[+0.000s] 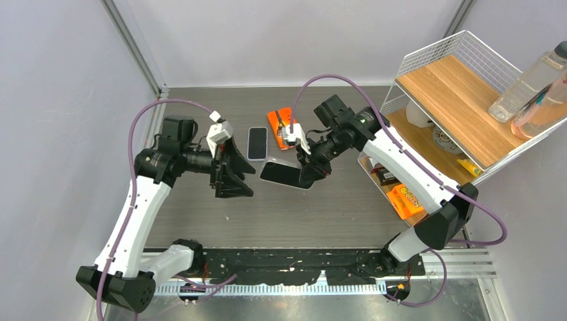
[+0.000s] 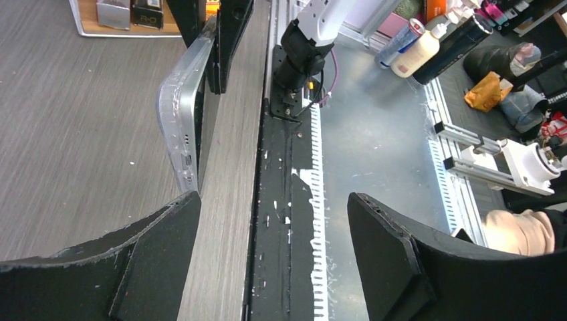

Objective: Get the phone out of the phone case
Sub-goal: Remove the phone case from the phone.

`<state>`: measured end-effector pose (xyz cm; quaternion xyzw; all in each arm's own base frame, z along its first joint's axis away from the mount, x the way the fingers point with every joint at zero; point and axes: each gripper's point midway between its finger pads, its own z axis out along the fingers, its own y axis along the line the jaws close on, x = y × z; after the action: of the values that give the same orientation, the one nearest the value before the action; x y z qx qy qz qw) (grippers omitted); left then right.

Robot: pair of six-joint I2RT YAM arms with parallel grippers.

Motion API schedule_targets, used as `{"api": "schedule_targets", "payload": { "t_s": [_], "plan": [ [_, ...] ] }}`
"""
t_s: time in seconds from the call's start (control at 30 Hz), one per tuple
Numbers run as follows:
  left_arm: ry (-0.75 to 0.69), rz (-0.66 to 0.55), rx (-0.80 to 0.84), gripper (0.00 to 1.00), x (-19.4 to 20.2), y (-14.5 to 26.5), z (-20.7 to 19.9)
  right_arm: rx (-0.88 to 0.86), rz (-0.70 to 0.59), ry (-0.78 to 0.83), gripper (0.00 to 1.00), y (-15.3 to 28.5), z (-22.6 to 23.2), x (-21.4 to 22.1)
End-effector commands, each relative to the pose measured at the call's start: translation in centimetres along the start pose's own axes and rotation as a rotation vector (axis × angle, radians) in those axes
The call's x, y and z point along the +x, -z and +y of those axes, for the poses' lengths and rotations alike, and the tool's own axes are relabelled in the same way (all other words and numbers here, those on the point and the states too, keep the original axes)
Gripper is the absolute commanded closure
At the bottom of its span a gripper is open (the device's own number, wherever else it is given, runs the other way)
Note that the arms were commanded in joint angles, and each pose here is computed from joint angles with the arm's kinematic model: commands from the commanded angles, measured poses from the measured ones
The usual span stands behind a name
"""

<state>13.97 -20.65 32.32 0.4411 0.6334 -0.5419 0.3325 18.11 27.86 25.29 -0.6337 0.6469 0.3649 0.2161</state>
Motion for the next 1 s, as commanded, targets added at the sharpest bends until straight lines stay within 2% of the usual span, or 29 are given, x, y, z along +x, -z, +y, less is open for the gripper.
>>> {"api": "schedule_targets", "payload": {
  "t_s": [0.0, 0.97],
  "plan": [
    [0.008, -0.032, 0.042, 0.17, -0.82, -0.41, -0.28, -0.03, -0.087, 0.052, 0.95, 0.81, 0.84, -2.59],
    [0.031, -0.024, 0.064, 0.21, -0.87, -1.32, 0.34, -0.028, -0.077, 0.036, 0.95, 0.34, 0.38, -2.25]
  ]
}}
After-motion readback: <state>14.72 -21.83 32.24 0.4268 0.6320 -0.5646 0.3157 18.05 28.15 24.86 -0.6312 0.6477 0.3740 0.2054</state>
